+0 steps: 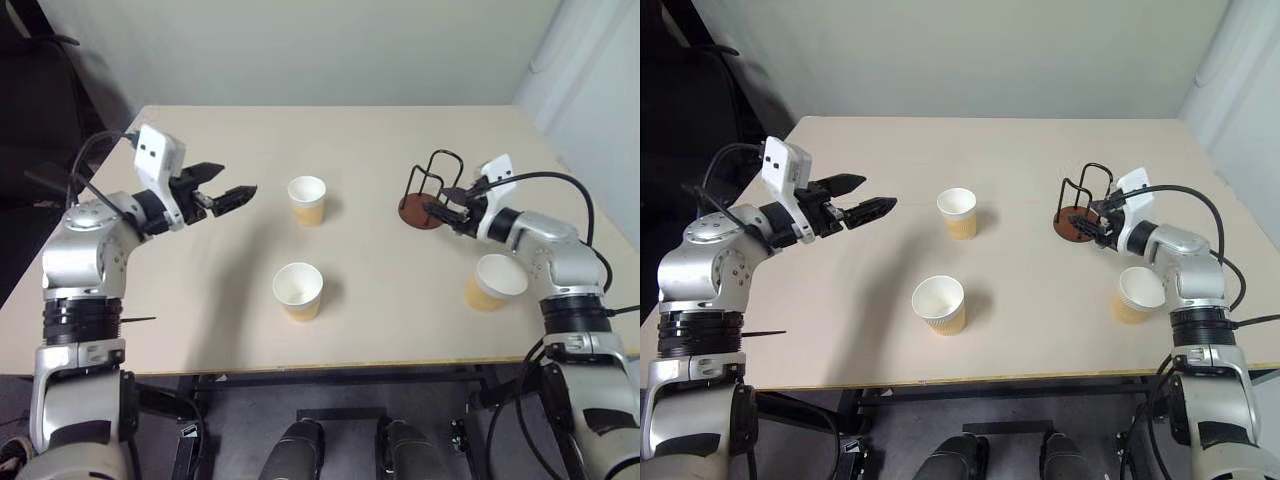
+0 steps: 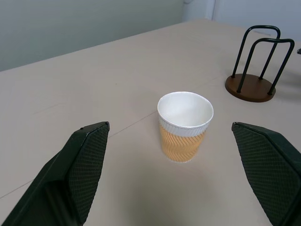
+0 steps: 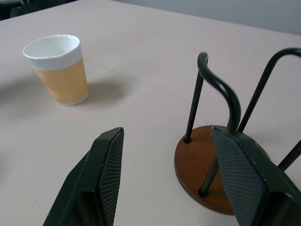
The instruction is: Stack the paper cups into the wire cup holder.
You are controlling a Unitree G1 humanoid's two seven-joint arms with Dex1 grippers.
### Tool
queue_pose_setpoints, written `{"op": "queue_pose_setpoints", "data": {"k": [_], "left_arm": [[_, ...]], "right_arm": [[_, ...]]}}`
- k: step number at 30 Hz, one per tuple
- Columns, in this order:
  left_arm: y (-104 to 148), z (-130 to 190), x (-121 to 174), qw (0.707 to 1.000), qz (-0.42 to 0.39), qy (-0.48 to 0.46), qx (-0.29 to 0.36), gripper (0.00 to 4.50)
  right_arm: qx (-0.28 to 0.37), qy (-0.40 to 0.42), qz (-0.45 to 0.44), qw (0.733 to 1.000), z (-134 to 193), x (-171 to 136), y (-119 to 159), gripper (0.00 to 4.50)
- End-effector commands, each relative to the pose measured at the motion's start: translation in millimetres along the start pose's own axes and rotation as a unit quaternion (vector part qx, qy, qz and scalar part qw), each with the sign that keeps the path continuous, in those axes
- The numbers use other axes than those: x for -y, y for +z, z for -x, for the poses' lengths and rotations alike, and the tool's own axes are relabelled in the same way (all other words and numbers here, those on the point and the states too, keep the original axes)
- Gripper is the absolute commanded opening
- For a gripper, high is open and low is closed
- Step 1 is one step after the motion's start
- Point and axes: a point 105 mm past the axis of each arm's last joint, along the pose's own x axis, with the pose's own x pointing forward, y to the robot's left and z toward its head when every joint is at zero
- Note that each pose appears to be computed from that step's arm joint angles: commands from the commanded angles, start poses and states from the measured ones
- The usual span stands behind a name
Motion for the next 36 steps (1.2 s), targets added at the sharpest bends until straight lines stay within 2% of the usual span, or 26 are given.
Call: {"op": "queue_pose_setpoints", "data": {"k": [1, 12, 23, 26, 36], "left_arm": [[21.9, -0.3, 2.5, 0.999, -0.024, -0.016, 0.024, 4.46], [37.4, -8.3, 4.4, 0.998, -0.041, -0.031, 0.030, 4.46], [35.5, -44.3, 22.3, 0.994, -0.028, -0.090, 0.049, 4.46], [30.6, -48.0, 22.5, 0.994, -0.030, -0.095, 0.046, 4.46], [32.3, -43.3, 22.1, 0.994, -0.023, -0.087, 0.068, 4.46]], "right_arm": [[0.031, -0.018, 0.019, 0.999, 12.1, 8.5, 17.2, 2.98], [0.028, -0.043, 0.011, 0.999, 21.4, 18.5, 10.0, 2.98], [0.012, -0.079, 0.026, 0.996, 42.9, 30.8, 14.1, 2.98], [0.011, -0.094, 0.026, 0.995, 35.2, 32.9, 13.3, 2.98], [0.022, -0.070, 0.037, 0.997, 11.3, 30.1, 29.7, 2.98]]}}
